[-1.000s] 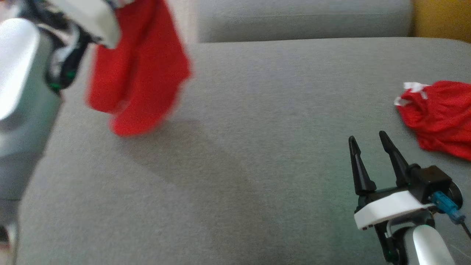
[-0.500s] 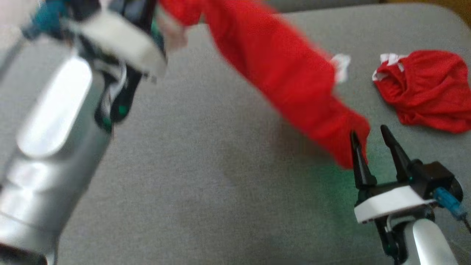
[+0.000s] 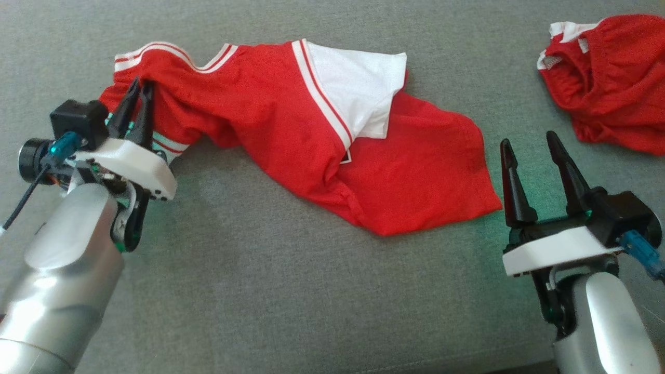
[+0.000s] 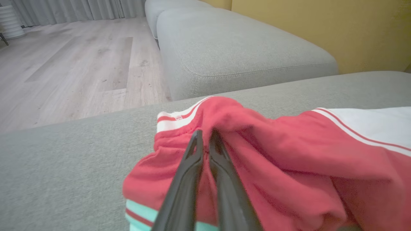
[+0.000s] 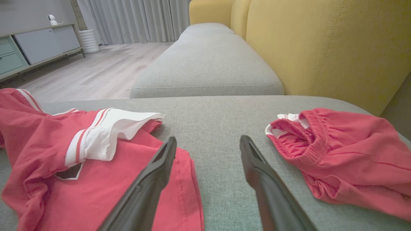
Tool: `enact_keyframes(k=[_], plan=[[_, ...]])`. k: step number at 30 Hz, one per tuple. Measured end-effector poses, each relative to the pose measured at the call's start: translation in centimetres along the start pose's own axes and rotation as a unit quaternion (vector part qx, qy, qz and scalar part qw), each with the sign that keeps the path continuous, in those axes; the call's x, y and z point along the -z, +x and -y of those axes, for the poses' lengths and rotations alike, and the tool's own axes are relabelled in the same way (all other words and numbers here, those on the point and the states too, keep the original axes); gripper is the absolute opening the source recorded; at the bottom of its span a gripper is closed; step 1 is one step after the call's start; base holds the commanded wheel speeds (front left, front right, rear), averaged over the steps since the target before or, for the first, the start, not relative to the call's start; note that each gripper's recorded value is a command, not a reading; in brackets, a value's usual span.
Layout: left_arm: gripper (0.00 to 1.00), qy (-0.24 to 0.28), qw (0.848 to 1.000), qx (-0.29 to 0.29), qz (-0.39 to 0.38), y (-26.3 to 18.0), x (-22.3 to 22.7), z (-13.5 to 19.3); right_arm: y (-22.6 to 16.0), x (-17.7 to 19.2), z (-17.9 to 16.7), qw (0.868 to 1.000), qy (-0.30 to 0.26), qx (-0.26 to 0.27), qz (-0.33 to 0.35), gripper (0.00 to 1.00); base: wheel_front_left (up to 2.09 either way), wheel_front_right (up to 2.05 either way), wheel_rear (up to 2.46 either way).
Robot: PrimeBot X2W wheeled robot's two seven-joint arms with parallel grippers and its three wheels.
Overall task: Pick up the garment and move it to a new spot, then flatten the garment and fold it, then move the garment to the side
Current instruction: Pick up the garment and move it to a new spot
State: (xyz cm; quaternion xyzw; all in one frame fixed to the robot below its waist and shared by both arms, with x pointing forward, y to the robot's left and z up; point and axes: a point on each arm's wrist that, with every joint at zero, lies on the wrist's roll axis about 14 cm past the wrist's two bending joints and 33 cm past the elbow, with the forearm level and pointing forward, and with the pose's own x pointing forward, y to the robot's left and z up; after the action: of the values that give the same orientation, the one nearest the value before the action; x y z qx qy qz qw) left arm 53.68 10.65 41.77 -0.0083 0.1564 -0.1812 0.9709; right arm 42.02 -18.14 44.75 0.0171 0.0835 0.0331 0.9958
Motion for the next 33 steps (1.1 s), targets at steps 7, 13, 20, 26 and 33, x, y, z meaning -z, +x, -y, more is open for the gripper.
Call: enact_keyframes(k=[7, 13, 20, 26, 33], plan=[[1.00, -0.001, 0.998, -0.015, 0.058, -1.0, -3.7, -1.3, -0.1, -0.6, -0.5, 1.000, -0.005, -0.007, 0.008, 1.00, 0.00, 0.00, 0.00], [1.00, -0.005, 0.994, -0.021, 0.103, -3.1, -7.2, -1.1, -0.6, -2.5, -0.8, 0.999, -0.010, -0.011, 0.033, 1.00, 0.00, 0.00, 0.00], [1.00, -0.061, 0.988, -0.055, 0.129, -8.6, -6.6, -0.8, -2.4, -4.2, -1.3, 0.998, -0.013, -0.015, 0.055, 1.00, 0.00, 0.00, 0.00], [1.00, -0.090, 0.982, -0.091, 0.139, -13.9, -4.3, -0.2, -3.9, -3.9, -2.5, 0.998, -0.012, -0.029, 0.051, 1.00, 0.00, 0.00, 0.00], [1.00, -0.127, 0.977, -0.138, 0.104, -19.5, 1.1, 1.4, -5.0, -3.8, -4.3, 0.997, -0.002, -0.056, 0.051, 1.00, 0.00, 0.00, 0.00]])
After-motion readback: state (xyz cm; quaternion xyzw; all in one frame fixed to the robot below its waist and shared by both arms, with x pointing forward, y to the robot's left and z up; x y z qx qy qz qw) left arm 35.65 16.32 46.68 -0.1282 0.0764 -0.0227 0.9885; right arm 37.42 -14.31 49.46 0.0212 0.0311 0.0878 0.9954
